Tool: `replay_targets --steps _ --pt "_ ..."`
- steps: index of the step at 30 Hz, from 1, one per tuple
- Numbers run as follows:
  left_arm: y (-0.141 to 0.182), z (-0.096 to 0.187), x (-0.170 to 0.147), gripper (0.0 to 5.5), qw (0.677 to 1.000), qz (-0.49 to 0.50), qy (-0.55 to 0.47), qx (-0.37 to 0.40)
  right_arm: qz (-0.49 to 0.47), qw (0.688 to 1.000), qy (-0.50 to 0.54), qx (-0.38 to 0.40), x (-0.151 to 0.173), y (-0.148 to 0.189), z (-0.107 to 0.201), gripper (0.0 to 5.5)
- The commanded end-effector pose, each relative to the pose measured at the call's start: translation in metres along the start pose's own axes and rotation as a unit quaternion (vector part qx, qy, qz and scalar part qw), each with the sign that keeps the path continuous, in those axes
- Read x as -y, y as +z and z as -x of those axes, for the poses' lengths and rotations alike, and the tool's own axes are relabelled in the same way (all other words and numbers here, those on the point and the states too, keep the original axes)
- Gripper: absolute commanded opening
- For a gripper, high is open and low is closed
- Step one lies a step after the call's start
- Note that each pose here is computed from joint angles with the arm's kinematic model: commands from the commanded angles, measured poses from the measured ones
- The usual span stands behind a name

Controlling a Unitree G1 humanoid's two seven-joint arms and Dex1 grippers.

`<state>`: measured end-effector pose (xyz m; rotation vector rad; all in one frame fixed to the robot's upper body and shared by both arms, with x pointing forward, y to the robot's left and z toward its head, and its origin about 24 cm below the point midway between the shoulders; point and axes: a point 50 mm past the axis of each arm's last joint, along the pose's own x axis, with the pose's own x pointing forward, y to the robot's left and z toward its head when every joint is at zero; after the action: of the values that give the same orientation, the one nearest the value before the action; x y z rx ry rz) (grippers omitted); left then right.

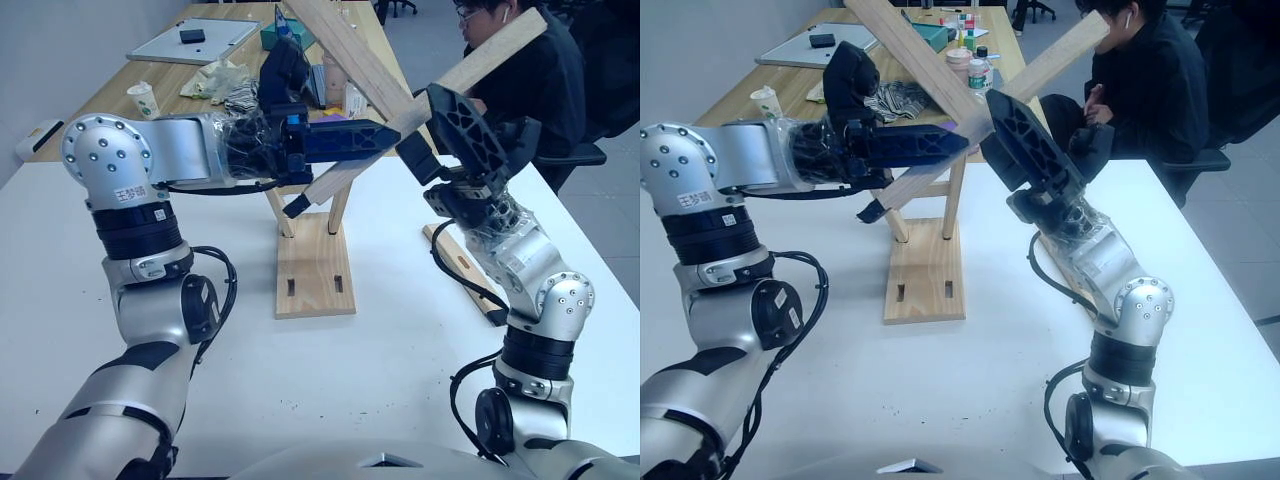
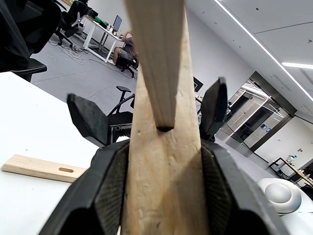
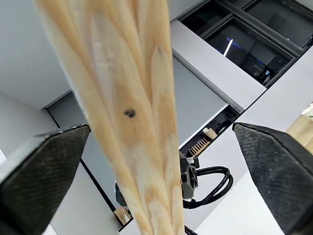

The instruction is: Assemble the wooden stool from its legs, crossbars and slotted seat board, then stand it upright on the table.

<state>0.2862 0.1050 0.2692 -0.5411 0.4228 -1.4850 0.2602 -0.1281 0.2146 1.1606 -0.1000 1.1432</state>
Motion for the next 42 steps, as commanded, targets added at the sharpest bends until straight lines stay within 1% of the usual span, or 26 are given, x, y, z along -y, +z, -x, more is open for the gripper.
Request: replay_targets --steps 1,7,13,15,17,25,26,28,34,35,36,38,40,42 --pt "-0.002 0.000 0.001 2.00 1.000 0.005 -0.001 -0.003 -0.002 1.000 0.006 -0.004 -0.002 -0.003 -0.009 5.02" --pt "-0.002 0.001 0.001 2.00 1.000 0.010 -0.001 0.002 -0.017 1.000 0.017 0.000 -0.004 -0.003 -0.009 3.75" --pt "-0.003 0.001 0.001 2.00 1.000 0.014 0.001 0.003 -0.030 0.999 0.031 0.002 -0.007 -0.001 -0.007 2.82" --pt "-0.003 0.002 0.001 2.00 1.000 0.013 0.004 0.004 -0.034 0.999 0.034 0.002 -0.007 0.000 -0.006 2.43" --pt "-0.004 0.002 0.000 2.00 1.000 0.014 0.005 0.005 -0.038 0.998 0.040 0.001 -0.008 0.000 -0.006 2.22" --pt "-0.005 0.004 -0.001 2.00 1.000 0.011 0.017 0.009 -0.034 0.999 0.038 -0.009 -0.008 -0.001 -0.005 2.20" --pt "-0.006 0.004 0.001 2.37 1.000 0.004 0.016 0.005 -0.021 0.999 0.024 -0.019 -0.006 -0.003 -0.004 2.20" --pt "-0.007 0.005 0.005 2.63 1.000 0.000 0.003 -0.001 -0.008 0.999 0.005 -0.031 -0.001 -0.006 -0.004 2.10" --pt "-0.008 0.015 -0.004 3.46 0.999 0.016 0.031 0.003 0.022 0.999 -0.025 -0.017 0.007 0.004 0.004 2.06" --pt "-0.011 0.019 -0.006 3.61 0.999 0.021 0.041 0.000 0.033 0.999 -0.035 -0.012 0.010 0.007 0.007 2.06" --pt "-0.014 0.025 -0.010 3.65 0.998 0.029 0.056 -0.005 0.041 0.998 -0.051 -0.001 0.014 0.011 0.010 2.06" --pt "-0.026 0.048 -0.023 4.03 0.993 0.063 0.097 -0.006 0.072 0.994 -0.083 0.000 0.025 0.017 0.017 2.05" --pt "-0.039 0.072 -0.035 4.31 0.988 0.081 0.134 -0.015 0.128 0.984 -0.117 -0.033 0.036 0.014 0.028 2.05" --pt "-0.050 0.099 -0.049 4.35 0.980 0.080 0.183 -0.019 0.184 0.967 -0.147 -0.101 0.056 0.002 0.042 2.05"
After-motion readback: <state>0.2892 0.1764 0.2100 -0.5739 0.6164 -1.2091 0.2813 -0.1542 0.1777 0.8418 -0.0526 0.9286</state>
